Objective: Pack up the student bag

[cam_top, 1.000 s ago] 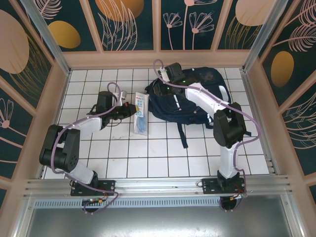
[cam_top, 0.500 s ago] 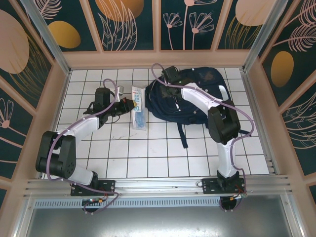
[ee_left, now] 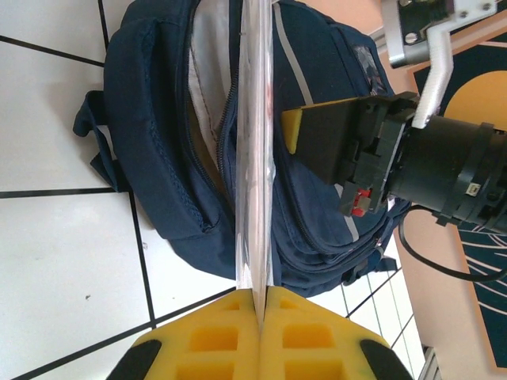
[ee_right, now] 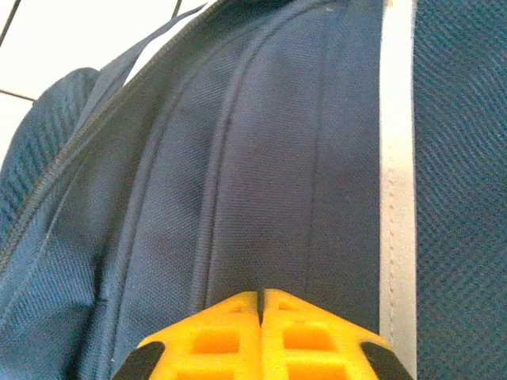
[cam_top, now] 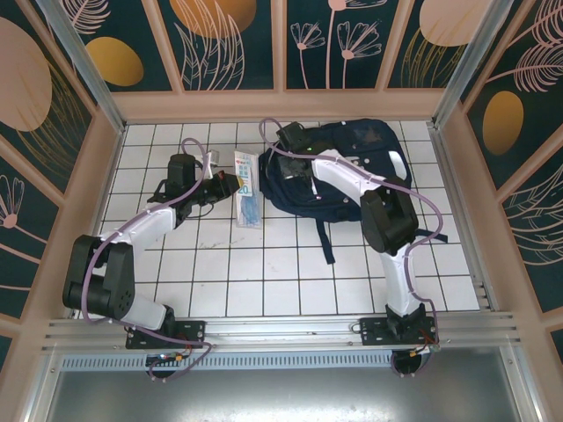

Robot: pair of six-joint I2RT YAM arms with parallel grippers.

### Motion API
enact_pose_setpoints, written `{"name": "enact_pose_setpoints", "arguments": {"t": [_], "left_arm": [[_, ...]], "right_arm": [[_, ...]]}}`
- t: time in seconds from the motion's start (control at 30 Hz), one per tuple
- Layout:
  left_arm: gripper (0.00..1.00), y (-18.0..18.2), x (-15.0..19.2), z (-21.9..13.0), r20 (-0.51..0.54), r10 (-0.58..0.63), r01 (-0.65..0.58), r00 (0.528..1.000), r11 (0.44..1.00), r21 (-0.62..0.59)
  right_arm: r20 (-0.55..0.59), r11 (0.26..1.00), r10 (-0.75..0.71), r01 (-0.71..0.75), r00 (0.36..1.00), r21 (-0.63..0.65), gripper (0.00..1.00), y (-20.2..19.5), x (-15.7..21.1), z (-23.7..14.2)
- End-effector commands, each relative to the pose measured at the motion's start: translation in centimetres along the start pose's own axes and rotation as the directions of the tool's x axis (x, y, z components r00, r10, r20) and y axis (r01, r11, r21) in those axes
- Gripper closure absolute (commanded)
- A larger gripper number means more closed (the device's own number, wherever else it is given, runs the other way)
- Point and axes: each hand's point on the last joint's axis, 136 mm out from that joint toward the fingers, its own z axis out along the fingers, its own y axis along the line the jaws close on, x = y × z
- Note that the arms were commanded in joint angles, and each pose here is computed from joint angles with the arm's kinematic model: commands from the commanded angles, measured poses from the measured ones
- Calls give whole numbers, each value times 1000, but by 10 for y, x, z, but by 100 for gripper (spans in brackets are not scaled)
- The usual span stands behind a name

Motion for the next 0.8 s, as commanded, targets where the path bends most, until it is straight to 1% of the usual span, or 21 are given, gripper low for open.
{"name": "enact_pose_setpoints", "arguments": {"t": [0.0,0.3,0.47,0.6,0.63,0.67,0.7,0.77], "left_arm": [[100,-19,-17,-10,47,20,-22,999,999,34],[100,-22,-21,-8,65,-4,0,998,998,64],[100,-22,-21,-7,68,-8,3,998,997,71],[100,-23,-22,-7,72,-6,1,997,997,73],[100,-23,-23,-8,74,-8,2,997,997,73],[100,-23,-22,-8,72,-7,2,997,997,74],[100,-24,-23,-7,75,-6,0,997,997,73],[100,-24,-23,-8,76,-4,-2,997,997,74]], "right_arm": [[-33,1000,-5,6,999,30,100,-3,7,1],[139,998,39,-46,989,46,100,-24,-44,-59],[160,998,53,-57,986,20,100,-26,-52,-73],[148,998,58,-56,987,-18,100,-20,-51,-72],[129,998,55,-51,990,-37,94,-16,-48,-68],[106,997,57,-52,993,-50,78,-11,-45,-62],[82,997,58,-54,995,-56,68,-6,-40,-56],[57,998,46,-43,997,-55,59,4,-32,-46]]}}
